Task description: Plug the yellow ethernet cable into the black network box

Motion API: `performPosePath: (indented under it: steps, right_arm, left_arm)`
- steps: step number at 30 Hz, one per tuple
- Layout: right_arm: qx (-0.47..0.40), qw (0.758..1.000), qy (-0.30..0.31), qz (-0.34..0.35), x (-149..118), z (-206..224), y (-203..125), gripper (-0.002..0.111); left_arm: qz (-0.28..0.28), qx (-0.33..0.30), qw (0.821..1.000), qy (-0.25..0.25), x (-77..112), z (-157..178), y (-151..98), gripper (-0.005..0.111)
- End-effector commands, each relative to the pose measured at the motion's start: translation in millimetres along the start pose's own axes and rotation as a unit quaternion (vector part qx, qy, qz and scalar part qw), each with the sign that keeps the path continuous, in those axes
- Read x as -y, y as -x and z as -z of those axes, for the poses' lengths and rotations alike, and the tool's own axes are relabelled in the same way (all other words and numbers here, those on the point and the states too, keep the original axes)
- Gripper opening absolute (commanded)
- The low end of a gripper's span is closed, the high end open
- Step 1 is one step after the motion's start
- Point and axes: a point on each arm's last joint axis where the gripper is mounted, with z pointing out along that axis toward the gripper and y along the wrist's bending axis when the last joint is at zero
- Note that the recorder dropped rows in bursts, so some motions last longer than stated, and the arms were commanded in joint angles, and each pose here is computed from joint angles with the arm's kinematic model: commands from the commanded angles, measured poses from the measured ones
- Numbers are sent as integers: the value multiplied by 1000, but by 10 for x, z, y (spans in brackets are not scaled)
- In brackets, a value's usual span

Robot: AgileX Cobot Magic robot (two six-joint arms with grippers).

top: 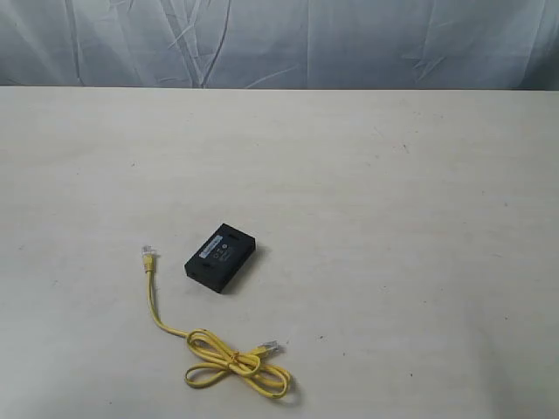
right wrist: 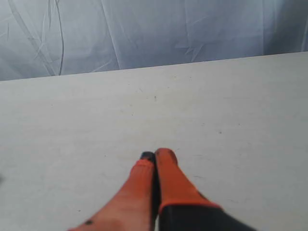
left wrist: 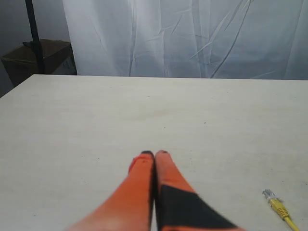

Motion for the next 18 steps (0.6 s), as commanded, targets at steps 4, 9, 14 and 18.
performPosePath:
  steps: [4,9,14,18]
  right_arm:
    - [8,1000,-1,4,2,3,9,0]
    - [80,997,1,4,-3,15,139,0]
    - [215,977,6,4,-12,87,377,0]
    - [260,966,7,5,-15,126,452,0]
  left_arm:
    - [3,9,1000,2,-2,2,8,0]
    - [3,9,1000,2,-2,2,8,0]
    - [3,9,1000,2,-2,2,8,0]
    - [3,9,1000,2,-2,2,8,0]
